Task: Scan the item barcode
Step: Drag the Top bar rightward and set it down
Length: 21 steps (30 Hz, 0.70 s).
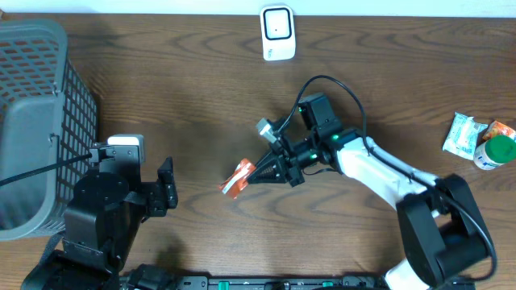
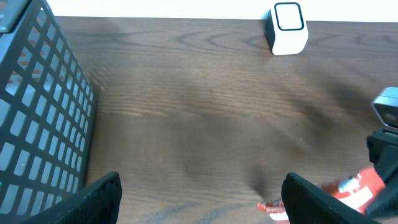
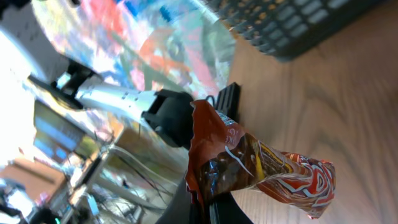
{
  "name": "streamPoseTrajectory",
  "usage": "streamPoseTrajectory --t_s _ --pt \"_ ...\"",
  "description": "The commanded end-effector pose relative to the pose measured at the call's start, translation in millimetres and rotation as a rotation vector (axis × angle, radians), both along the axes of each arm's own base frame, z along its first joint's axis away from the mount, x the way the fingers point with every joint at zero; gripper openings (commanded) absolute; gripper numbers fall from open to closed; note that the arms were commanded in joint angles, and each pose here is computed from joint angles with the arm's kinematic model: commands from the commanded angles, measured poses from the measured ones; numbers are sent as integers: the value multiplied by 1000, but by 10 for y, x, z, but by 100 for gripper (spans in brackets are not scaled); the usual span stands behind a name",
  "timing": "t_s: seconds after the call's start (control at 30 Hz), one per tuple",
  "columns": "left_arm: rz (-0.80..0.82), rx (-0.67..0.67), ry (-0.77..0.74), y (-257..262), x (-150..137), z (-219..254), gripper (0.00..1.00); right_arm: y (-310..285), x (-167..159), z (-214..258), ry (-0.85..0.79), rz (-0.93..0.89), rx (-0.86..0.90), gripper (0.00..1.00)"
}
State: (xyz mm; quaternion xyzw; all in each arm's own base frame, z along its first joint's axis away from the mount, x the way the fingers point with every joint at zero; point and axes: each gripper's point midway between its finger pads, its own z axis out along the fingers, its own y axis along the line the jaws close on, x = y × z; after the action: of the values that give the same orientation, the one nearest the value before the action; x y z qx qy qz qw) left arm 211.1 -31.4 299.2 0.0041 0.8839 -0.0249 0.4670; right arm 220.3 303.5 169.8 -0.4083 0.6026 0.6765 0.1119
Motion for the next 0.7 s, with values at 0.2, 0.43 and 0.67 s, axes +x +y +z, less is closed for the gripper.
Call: streamPoseTrajectory --t_s 0.2,0.43,0.67 --pt "6 2 -17 17 -4 62 83 -261 347 -561 228 -100 -63 1" --pt "6 2 -17 17 -4 62 83 -641 738 -880 293 -285 -171 5" --pt "6 2 -17 17 -4 62 83 -1513 1100 -1769 365 -662 -710 47"
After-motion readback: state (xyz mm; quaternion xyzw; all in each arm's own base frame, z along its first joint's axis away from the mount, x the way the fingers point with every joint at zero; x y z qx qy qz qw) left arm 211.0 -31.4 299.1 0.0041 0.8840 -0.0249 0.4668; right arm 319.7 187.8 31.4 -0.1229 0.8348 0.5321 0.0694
